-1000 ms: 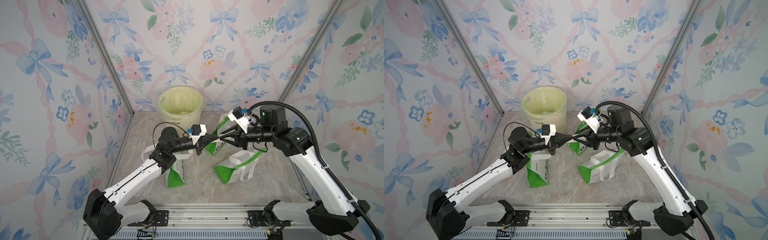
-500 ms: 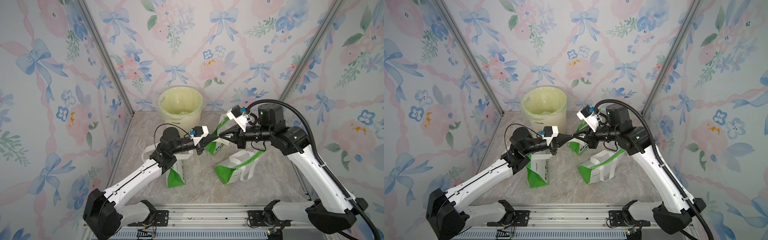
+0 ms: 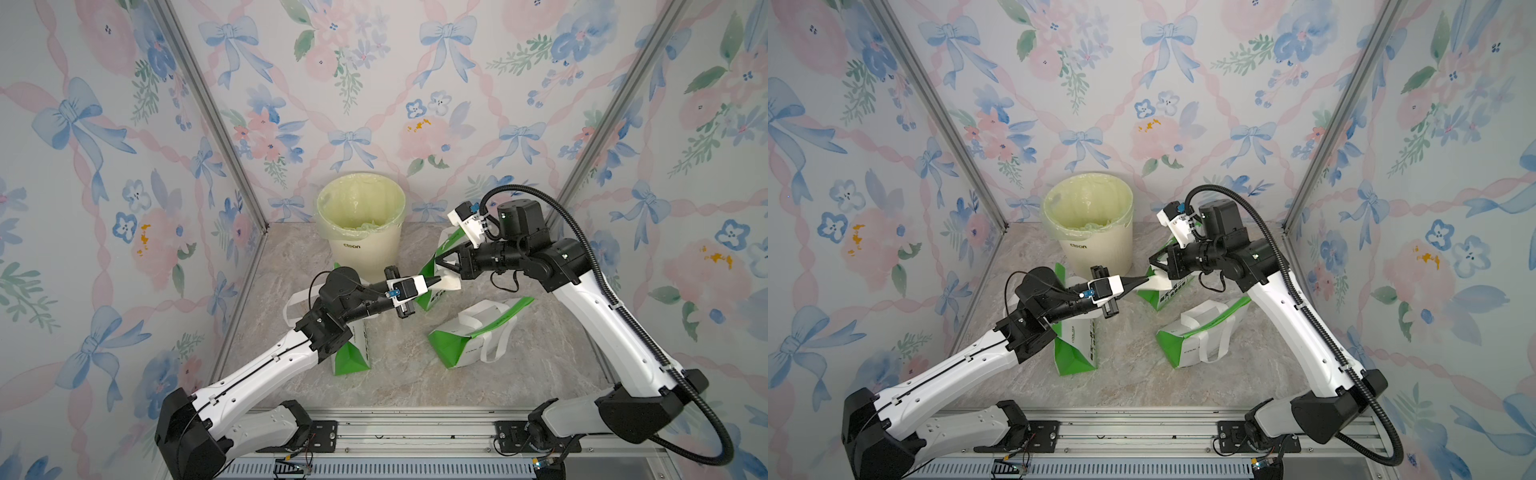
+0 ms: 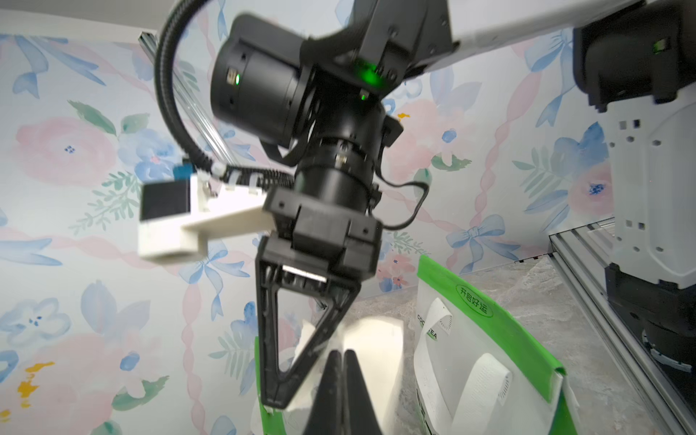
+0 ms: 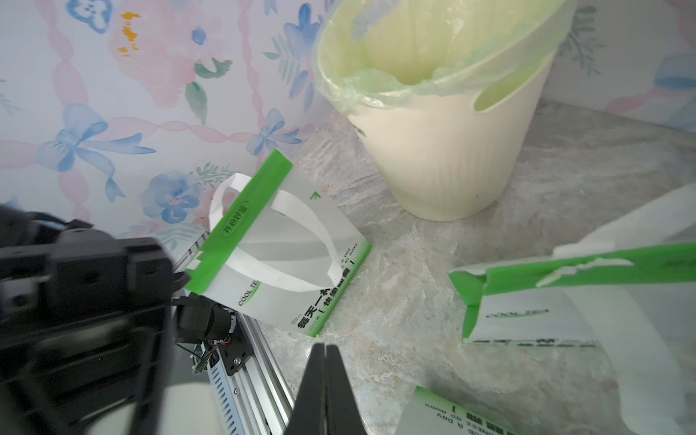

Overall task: Shred takeout receipts and throw away
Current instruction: Shred the takeout receipt.

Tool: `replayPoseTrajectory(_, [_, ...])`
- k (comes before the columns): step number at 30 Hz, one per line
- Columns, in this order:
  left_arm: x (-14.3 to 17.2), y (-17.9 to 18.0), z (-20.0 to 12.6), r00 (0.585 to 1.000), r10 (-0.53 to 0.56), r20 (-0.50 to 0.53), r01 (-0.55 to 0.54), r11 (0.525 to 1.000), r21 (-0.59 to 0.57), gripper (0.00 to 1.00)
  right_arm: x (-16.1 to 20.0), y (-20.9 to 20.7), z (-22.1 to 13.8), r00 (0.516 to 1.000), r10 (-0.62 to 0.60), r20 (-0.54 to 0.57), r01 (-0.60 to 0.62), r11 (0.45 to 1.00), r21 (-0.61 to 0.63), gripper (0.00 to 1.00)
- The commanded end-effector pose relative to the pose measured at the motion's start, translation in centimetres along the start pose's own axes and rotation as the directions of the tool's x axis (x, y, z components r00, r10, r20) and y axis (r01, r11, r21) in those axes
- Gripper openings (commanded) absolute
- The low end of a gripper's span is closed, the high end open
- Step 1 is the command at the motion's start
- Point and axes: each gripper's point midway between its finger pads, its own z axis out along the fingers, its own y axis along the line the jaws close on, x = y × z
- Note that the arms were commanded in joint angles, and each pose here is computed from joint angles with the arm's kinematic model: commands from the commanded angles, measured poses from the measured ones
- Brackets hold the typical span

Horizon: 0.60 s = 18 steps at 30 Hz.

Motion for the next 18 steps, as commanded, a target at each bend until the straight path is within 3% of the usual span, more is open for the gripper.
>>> replayPoseTrajectory(1, [-3.5,0.8,-0.7,0.991,0.092,0.095,-0.088,0.995,-0.048,0.00,0.7,-2.2,-0.2,0.995,0.099,-0.030,-0.096,0.991,0.094,0.00])
replayPoseTrajectory(8, [-5.1,3.5,-1.1,0.987,-0.027,0.160,0.056,0.983,-0.176,0.00,0.5,-2.4,-0.9,0.998,0.066,-0.017,-0.063,0.991,0.119,0.00])
replayPoseTrajectory(13, [-4.0,6.0,-0.9,0.975,-0.165,0.151,0.202,0.938,-0.282,0.00,-1.2,-2.6,-3.6,0.998,0.010,0.065,-0.021,0.986,0.163,0.00])
replayPoseTrajectory(18, [-0.5,11.0,-3.2,0.903,-0.385,0.191,0.427,0.752,-0.503,0.00,-3.8,-1.6,-5.8,0.976,-0.090,0.197,0.055,0.983,0.174,0.00])
